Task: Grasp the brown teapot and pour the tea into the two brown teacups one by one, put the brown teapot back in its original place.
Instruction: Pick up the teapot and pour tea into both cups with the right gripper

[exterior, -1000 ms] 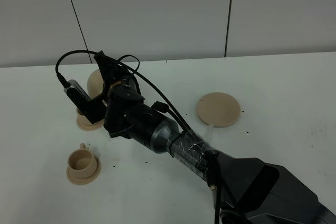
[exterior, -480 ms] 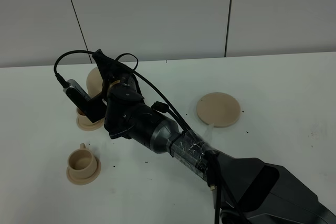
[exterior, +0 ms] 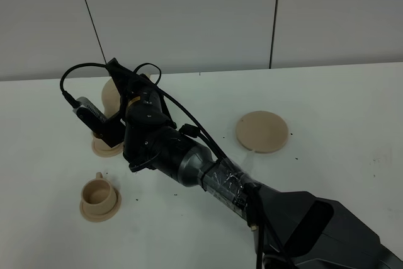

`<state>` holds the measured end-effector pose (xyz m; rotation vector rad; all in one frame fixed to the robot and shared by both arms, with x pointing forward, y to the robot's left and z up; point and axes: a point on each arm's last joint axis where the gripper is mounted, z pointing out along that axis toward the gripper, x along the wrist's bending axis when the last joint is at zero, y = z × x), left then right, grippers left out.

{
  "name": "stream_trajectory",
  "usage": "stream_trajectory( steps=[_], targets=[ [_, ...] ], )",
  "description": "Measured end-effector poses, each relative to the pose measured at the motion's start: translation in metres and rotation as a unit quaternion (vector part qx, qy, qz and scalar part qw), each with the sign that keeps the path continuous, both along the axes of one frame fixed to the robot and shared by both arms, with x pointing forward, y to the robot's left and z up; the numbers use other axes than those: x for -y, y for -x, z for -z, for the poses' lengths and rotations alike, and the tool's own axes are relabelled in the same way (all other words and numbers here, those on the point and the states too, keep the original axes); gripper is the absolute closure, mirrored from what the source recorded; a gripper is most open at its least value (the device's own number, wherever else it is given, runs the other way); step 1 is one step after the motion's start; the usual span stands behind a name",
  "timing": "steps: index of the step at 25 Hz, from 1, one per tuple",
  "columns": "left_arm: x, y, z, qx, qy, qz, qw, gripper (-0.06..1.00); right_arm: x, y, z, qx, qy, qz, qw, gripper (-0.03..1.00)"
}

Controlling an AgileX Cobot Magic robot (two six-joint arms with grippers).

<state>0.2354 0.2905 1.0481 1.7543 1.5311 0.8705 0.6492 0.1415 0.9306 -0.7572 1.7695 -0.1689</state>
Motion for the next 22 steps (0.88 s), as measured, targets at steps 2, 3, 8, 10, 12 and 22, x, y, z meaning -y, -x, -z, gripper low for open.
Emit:
stream_trajectory(
  steps=[2, 3, 8, 10, 12, 22],
  targets=[
    [0.0000, 0.0000, 0.0000, 0.000, 0.000, 0.000, 1.000, 0.55, 0.0000, 0.0000, 0.0000, 0.000, 0.000, 0.000, 1.000, 0.87],
    [0.0000, 0.0000, 0.0000, 0.000, 0.000, 0.000, 1.000, 0.55, 0.0001, -0.0001, -0.0002, 0.001, 0.001, 0.000, 1.000, 0.87],
    [0.0000, 0.0000, 0.0000, 0.000, 0.000, 0.000, 1.000, 0.55, 0.0004, -0.0005, -0.0011, 0.008, 0.007, 0.000, 1.000, 0.87],
    [0.0000, 0.0000, 0.0000, 0.000, 0.000, 0.000, 1.000, 0.55, 0.0004, -0.0006, -0.0013, 0.010, 0.008, -0.001, 1.000, 0.87],
    [0.0000, 0.0000, 0.0000, 0.000, 0.000, 0.000, 1.000, 0.55, 0.0004, -0.0006, -0.0013, 0.010, 0.008, -0.001, 1.000, 0.87],
    [0.0000, 0.0000, 0.0000, 0.000, 0.000, 0.000, 1.000, 0.55, 0.0007, -0.0012, -0.0026, 0.020, 0.015, -0.001, 1.000, 0.87]
  ],
)
